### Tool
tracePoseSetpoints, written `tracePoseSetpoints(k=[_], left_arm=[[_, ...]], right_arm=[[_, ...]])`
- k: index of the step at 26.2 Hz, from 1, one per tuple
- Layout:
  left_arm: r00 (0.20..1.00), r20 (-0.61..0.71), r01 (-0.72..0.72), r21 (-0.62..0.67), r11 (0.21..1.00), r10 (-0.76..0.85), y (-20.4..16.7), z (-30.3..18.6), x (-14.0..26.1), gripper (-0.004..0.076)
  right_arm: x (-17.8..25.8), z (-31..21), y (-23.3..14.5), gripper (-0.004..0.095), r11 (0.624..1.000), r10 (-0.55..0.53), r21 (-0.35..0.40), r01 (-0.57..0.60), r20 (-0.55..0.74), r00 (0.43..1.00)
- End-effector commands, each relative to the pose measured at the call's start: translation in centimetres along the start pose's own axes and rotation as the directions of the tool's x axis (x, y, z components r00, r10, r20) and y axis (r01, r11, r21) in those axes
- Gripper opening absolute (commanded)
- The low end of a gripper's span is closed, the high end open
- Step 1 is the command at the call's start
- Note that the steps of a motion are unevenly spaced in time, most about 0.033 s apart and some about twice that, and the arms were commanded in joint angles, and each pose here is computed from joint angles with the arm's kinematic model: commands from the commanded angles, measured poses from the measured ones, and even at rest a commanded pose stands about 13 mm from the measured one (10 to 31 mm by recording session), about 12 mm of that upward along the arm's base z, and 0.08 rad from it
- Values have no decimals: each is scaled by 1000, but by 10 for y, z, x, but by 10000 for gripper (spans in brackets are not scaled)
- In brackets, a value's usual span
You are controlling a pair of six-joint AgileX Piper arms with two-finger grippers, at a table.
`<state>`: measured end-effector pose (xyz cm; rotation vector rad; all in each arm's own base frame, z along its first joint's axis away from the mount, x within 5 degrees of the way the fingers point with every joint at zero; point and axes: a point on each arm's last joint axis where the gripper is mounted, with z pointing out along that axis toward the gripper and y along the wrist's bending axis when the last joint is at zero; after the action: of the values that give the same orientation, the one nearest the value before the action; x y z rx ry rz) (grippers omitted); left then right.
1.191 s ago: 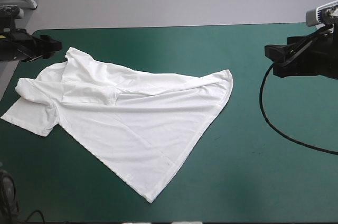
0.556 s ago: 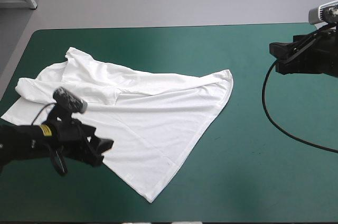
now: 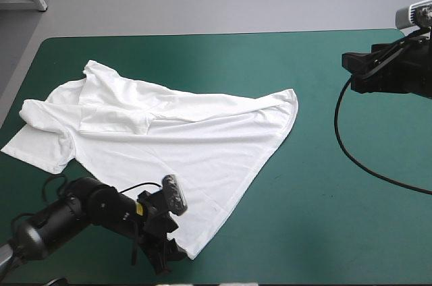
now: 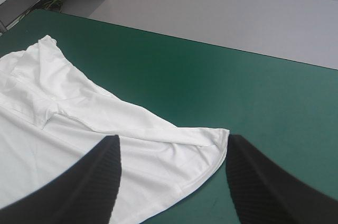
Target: Fold the cloth
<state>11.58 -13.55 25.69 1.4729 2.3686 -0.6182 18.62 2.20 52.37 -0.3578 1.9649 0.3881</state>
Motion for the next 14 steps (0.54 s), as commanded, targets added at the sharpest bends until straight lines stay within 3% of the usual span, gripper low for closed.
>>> tracePoseSetpoints(k=[1,4,14], left_arm=[[982,-41,-185,-40,982,184,-7,19,-15,456],[960,-130,-261,-97,960,248,-5,36,-17,456],[954,-149,-269,-49,962,259,-10,67,-25,456]], right_arm=[[-10,-10,5,563,1000,-1,2,1,103,995],[-10,-10,5,563,1000,1,2,-1,103,995],[-10,-10,5,563,1000,5,1,-5,101,995]])
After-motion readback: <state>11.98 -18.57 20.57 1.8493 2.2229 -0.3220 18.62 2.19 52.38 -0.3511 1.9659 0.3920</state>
